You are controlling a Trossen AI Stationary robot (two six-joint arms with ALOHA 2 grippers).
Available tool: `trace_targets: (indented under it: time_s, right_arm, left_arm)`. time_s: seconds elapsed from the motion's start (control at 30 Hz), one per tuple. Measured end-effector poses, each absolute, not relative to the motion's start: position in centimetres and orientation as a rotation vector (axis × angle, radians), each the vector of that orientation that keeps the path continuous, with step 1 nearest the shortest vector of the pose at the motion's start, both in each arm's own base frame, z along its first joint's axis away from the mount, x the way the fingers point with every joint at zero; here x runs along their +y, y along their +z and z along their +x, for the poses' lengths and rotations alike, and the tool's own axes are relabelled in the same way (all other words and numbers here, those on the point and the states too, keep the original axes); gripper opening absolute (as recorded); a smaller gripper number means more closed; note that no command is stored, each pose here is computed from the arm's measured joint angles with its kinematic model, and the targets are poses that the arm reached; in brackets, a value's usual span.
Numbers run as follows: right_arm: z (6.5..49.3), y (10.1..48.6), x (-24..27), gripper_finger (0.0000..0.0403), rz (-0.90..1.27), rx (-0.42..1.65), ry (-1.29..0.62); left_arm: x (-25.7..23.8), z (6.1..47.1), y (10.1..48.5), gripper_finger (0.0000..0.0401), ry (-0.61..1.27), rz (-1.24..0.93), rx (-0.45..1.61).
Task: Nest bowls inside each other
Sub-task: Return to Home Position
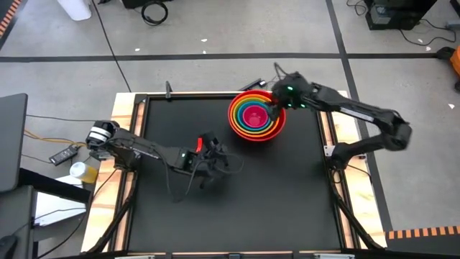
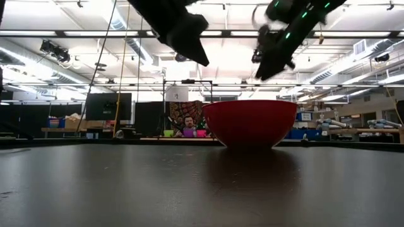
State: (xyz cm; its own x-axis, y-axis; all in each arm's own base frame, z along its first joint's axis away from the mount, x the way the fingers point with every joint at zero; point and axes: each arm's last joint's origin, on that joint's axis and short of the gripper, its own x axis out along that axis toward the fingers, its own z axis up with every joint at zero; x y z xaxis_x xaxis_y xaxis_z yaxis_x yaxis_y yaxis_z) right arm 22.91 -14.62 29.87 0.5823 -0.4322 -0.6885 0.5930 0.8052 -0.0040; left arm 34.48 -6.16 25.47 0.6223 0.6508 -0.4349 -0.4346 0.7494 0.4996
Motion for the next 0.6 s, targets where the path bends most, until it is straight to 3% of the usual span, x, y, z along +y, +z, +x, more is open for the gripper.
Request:
trace_targets:
  time_s: [0.1, 0.2, 0.4, 0.6]
  right_arm:
    - [21.6, 30.9, -11.6, 0.0186, 0.243, 0.639, -0.514]
    - [20.5, 29.5, -8.0, 0.0180, 0.271, 0.543, -0.367]
    - [18.2, 25.3, -1.6, 0.0166, 0.264, 0.323, -0.118]
    - [16.5, 22.9, 1.3, 0.0157, 0.218, 0.190, -0.126]
  left_arm:
    - [-6.6, 34.1, 25.5, 0.0247, 0.641, 0.391, 0.651]
    - [-5.2, 34.4, 24.5, 0.0247, 0.664, 0.337, 0.648]
    - [-3.7, 33.9, 19.4, 0.0247, 0.435, 0.170, 0.546]
    - [-2.9, 31.8, 21.4, 0.0246, 0.368, 0.173, 0.439]
